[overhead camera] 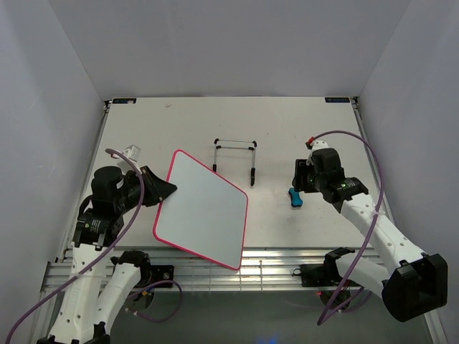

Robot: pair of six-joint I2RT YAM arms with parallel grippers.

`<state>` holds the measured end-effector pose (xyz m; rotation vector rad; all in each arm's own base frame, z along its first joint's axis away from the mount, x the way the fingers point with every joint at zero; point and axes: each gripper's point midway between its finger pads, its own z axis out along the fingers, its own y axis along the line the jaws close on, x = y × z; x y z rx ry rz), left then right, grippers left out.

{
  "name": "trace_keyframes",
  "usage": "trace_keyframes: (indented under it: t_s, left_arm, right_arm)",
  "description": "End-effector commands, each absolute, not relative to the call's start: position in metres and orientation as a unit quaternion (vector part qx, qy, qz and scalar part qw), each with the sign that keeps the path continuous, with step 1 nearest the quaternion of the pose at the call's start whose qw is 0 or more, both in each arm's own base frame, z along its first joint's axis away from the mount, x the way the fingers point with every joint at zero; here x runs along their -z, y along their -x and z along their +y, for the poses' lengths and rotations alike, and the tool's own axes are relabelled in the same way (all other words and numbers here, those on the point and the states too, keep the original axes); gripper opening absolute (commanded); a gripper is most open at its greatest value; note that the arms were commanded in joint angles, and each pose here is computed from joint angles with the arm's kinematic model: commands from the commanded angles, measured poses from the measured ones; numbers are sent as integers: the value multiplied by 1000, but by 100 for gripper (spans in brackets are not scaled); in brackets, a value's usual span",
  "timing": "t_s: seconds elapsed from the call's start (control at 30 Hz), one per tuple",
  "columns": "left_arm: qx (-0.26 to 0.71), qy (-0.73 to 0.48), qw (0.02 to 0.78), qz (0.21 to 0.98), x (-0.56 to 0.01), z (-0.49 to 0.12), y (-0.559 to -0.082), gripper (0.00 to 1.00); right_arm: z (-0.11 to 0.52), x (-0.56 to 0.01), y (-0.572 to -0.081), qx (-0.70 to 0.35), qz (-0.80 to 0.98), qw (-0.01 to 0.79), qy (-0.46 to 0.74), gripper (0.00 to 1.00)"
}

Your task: Erase the whiteboard

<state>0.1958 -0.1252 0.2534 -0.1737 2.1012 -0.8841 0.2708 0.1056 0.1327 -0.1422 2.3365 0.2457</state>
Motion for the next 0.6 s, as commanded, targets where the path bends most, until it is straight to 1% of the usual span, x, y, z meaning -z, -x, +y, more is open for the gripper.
trace_keyframes:
  t_s: [0.0,0.07,0.1,0.23,0.33,0.57]
  left_arm:
    - [399,31,446,801,-303,-139,-193,0]
    - [405,29,452,794,-314,-140,-193,0]
    - [404,32,451,795,-315,-140,-195,0]
    - [431,17,446,785,-331,-149,-198,0]
    - [445,14,456,771,-344,-152,-198,0]
    - [486,-2,433,759,-360,-165,-193,0]
  right_arm:
    - [112,-140,-272,-117,907,397,74,53]
    - [115,-138,-270,-126,906,396,76,53]
    - [117,-141,-272,-133,900,409,74,53]
    - [121,-131,-271,-143,901,403,77,51]
    - [122,-130,-271,-144,902,400,79,51]
    - [126,-134,-267,-160,896,405,87,50]
